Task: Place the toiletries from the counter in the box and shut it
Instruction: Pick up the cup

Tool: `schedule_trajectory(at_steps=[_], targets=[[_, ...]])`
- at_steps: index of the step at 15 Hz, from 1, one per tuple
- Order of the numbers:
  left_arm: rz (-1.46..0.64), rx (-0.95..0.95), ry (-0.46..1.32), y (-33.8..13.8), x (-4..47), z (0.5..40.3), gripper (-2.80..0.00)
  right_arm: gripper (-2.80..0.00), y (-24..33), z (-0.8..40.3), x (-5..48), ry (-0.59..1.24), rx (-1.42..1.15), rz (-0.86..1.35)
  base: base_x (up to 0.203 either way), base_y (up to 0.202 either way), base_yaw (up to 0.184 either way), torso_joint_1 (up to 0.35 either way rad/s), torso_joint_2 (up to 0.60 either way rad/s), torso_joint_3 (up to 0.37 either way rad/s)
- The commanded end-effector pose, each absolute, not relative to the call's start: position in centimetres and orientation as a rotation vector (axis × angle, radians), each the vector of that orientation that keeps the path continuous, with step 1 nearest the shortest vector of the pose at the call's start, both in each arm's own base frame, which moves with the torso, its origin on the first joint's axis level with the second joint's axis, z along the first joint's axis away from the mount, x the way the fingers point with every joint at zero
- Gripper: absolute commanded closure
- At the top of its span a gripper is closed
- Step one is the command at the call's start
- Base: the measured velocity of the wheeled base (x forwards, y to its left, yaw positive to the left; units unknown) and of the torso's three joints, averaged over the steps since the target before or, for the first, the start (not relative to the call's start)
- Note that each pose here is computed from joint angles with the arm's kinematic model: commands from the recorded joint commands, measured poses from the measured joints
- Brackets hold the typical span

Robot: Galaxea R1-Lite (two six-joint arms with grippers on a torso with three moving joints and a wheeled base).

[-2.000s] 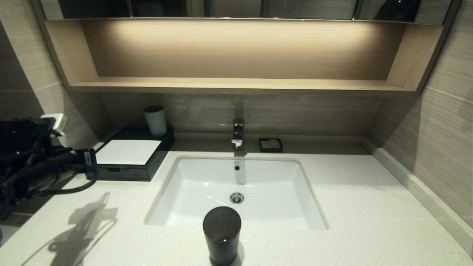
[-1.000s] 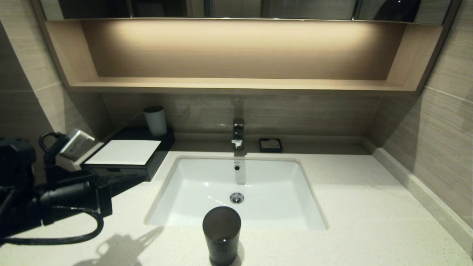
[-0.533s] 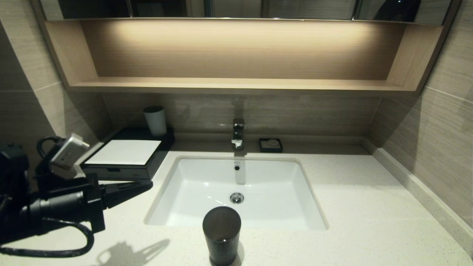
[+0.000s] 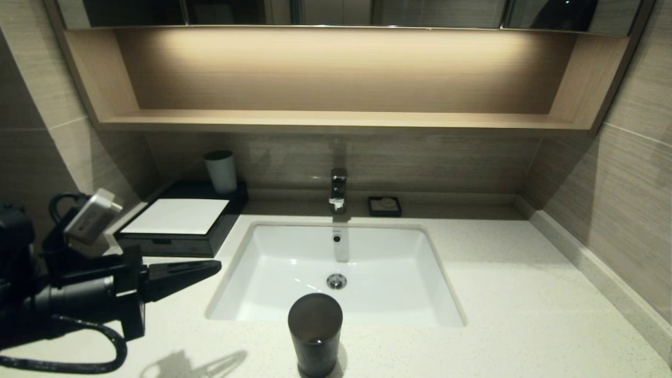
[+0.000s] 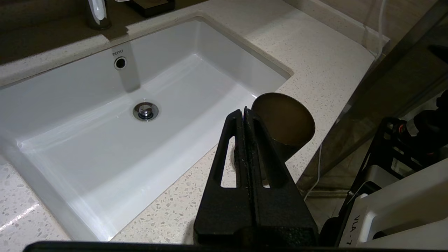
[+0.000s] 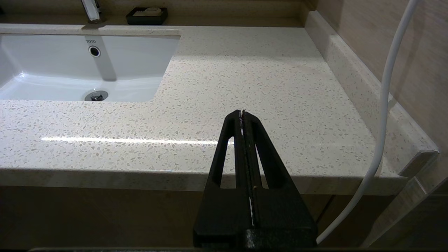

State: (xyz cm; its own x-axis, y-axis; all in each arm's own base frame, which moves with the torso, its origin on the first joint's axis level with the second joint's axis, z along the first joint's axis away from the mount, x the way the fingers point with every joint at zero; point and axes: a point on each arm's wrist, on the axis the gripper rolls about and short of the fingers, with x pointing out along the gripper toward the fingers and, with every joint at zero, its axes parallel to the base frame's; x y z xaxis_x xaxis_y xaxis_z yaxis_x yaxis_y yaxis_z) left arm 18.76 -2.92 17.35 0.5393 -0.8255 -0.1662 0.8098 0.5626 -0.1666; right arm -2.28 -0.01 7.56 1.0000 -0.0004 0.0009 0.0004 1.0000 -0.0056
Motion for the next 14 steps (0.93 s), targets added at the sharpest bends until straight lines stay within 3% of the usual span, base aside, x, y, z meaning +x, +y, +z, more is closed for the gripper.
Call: schedule_trajectory(at_steps=[1, 8, 14], targets=[[-0.977, -0.092, 0.281, -3.1, 19.5, 18.0, 0.0, 0.0, 0.0, 7.5, -2.3, -0.002, -0.006, 0.0, 0.0, 0.0, 0.0, 0.0, 0.0, 0.0], [-0.835, -0.115, 0.713, -6.5, 19.2, 21.9, 0.0, 0.0, 0.0, 7.5, -2.3, -0.002, -0.006, 0.001, 0.0, 0.0, 0.0, 0.0, 0.0, 0.0], [-0.732, -0.083, 0.977, -10.4, 19.9, 22.4, 0.0, 0.0, 0.0, 7.6, -2.3, -0.003, -0.006, 0.0, 0.0, 0.0, 0.0, 0.0, 0.0, 0.0]])
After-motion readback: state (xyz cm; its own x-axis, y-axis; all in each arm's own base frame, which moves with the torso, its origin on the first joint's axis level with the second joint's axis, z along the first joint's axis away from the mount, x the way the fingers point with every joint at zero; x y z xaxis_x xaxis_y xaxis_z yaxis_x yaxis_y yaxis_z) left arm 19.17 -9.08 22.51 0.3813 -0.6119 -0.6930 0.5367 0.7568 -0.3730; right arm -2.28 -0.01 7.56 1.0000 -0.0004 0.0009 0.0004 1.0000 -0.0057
